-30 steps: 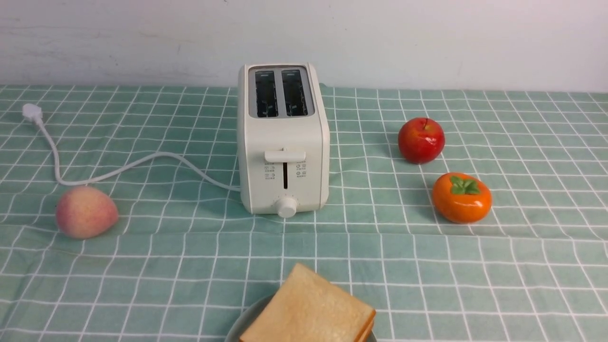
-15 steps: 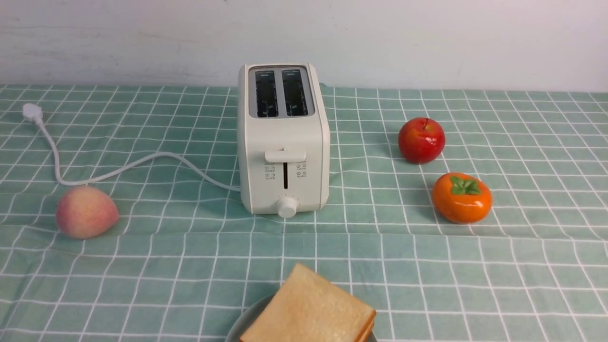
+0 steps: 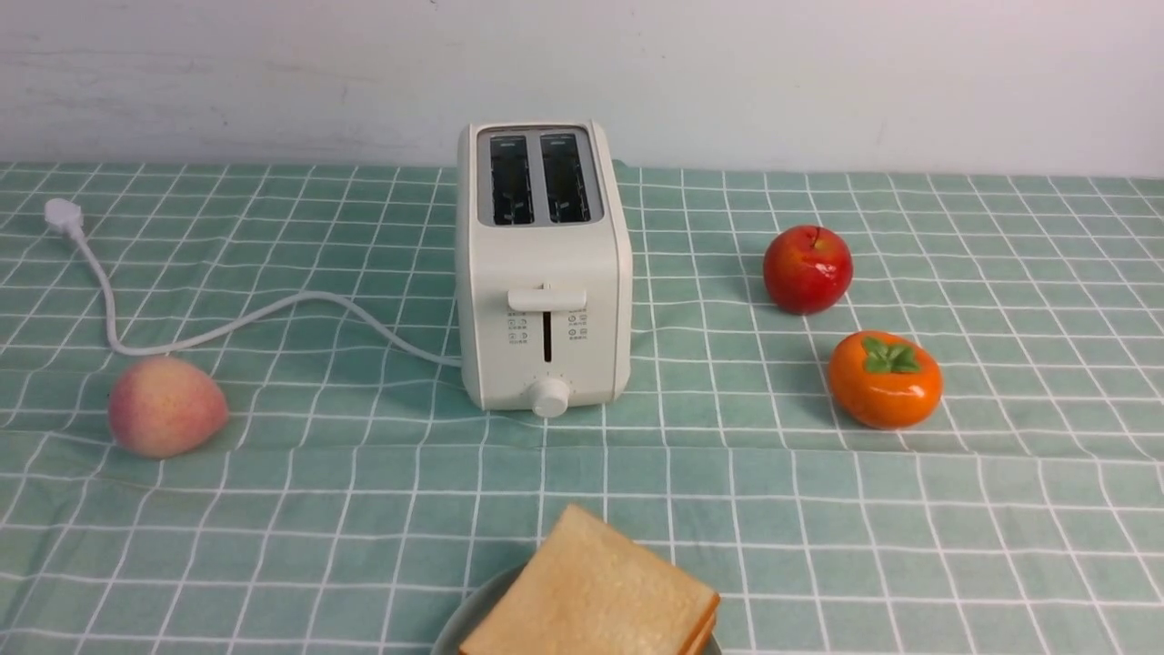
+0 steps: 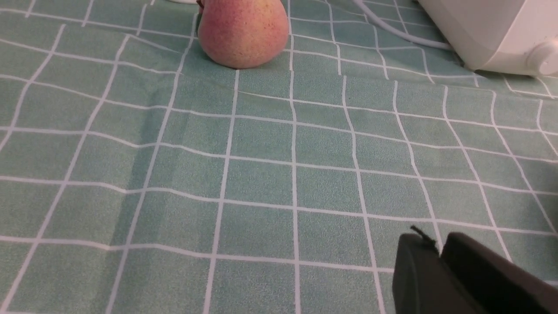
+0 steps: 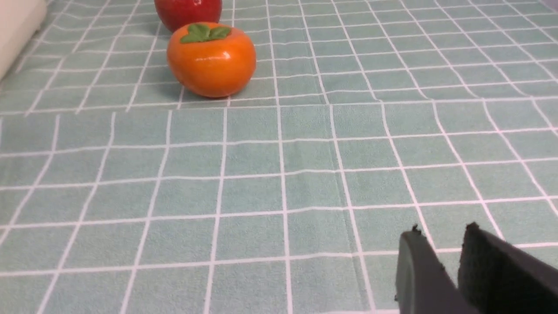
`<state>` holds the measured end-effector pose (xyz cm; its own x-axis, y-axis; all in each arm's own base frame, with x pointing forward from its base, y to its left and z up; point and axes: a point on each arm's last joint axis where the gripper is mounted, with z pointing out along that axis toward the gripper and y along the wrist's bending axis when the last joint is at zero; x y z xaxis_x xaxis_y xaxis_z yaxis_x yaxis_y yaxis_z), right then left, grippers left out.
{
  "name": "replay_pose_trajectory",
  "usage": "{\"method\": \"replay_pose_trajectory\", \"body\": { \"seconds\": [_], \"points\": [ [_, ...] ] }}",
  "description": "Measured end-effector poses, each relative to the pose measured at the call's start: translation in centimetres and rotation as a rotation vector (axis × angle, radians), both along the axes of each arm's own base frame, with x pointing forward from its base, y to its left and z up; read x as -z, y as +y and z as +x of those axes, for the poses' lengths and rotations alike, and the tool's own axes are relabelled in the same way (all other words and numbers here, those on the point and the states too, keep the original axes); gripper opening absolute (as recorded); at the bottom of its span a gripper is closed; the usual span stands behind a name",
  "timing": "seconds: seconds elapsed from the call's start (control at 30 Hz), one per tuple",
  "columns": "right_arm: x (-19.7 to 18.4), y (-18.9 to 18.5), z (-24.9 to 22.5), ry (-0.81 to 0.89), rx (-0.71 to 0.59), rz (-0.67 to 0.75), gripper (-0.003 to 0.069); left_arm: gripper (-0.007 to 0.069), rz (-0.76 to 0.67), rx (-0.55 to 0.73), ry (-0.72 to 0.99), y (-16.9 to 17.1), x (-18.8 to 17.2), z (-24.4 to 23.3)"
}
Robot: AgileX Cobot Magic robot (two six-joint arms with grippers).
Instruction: Take toasted bread from bread machine on blue coffee table place on plate.
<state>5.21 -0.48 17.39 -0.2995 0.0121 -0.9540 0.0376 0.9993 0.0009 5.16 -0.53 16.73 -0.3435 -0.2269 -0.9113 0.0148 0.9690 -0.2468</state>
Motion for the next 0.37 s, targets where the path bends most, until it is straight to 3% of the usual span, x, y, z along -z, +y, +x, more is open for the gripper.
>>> {"method": "replay_pose_trajectory", "body": {
  "seconds": [0.37],
  "points": [
    [0.03, 0.52, -0.04, 0.011, -0.084, -0.075, 0.0153, 0.0088, 0.0, 0.0, 0.0, 0.0, 0.0, 0.0]
  ]
}}
